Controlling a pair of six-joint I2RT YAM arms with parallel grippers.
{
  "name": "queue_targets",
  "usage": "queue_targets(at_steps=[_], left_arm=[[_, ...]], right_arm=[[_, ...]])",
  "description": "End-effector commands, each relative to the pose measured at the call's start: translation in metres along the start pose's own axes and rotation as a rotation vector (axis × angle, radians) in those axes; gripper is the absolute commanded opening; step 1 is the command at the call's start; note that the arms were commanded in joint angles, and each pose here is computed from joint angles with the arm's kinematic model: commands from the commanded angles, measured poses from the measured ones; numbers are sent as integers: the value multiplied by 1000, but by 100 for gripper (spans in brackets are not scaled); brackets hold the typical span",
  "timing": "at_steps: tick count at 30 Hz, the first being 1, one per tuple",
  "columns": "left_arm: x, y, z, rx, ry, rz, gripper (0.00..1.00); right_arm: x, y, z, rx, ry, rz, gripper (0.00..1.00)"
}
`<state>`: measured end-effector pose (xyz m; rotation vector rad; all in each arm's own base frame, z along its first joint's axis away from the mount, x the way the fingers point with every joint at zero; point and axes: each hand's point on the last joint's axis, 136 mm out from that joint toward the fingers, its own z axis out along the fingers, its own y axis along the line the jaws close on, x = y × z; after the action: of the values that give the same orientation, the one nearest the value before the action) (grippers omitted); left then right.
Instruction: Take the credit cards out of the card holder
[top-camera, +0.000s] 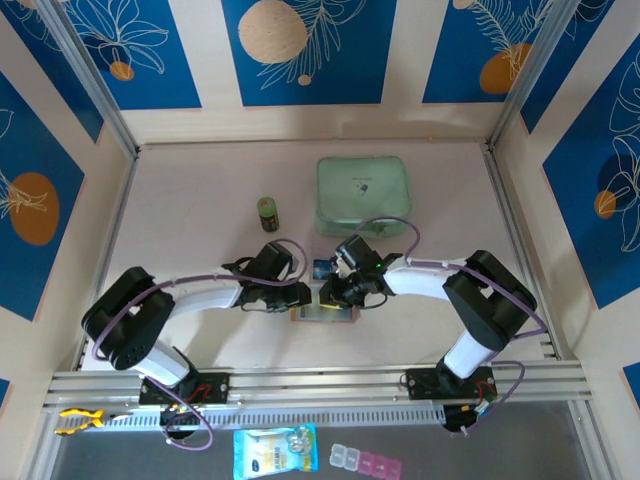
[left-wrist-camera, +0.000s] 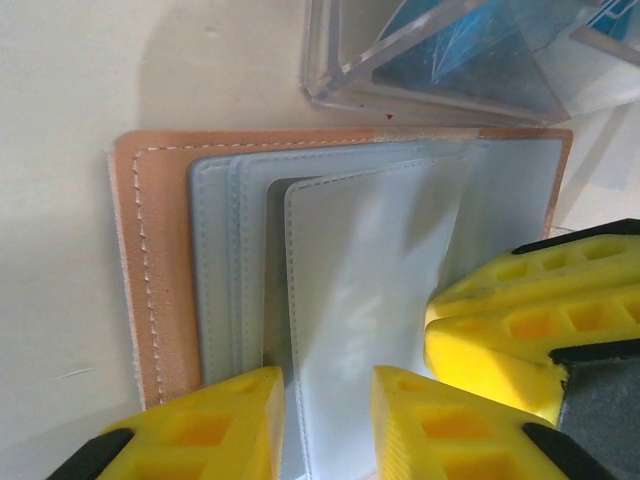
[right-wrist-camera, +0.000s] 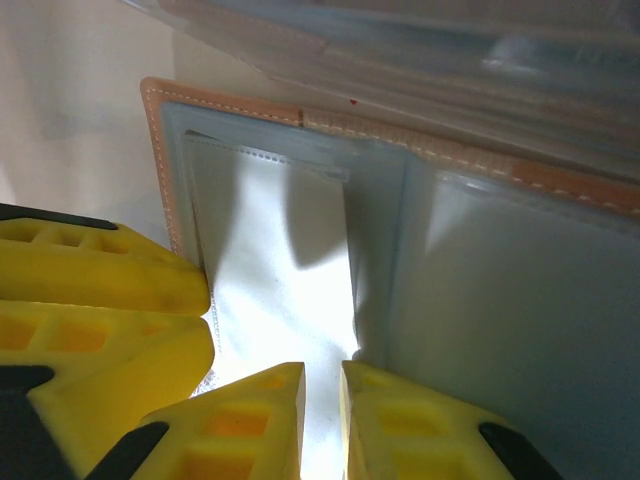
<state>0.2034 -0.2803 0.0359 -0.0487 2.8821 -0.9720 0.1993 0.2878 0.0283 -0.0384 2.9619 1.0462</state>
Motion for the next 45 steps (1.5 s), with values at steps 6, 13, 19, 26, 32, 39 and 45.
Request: queue_targets(at_steps=[6, 13, 19, 26, 32, 39, 45], left_arm=[[0, -13, 3, 30, 21, 3, 26], [0, -11, 4, 17, 23, -2, 26], [-2, -6, -1, -19, 4, -8, 30], [0, -3, 0, -29, 10, -18, 33], [-1, -3, -1, -39, 9, -23, 35], [-2, -7, -2, -45, 4, -21, 39], [-2, -7, 1, -53, 13, -22, 40]], right_arm=[[13, -9, -1, 6, 42, 48, 17], [13, -10, -1, 3, 38, 49, 17], [14, -15, -2, 18, 36, 66, 14], [14, -22, -2, -4, 34, 95, 11], [15, -26, 0, -24, 41, 107, 10], [17, -34, 1, 2, 47, 119, 10], [18, -39, 0, 53, 48, 113, 9]])
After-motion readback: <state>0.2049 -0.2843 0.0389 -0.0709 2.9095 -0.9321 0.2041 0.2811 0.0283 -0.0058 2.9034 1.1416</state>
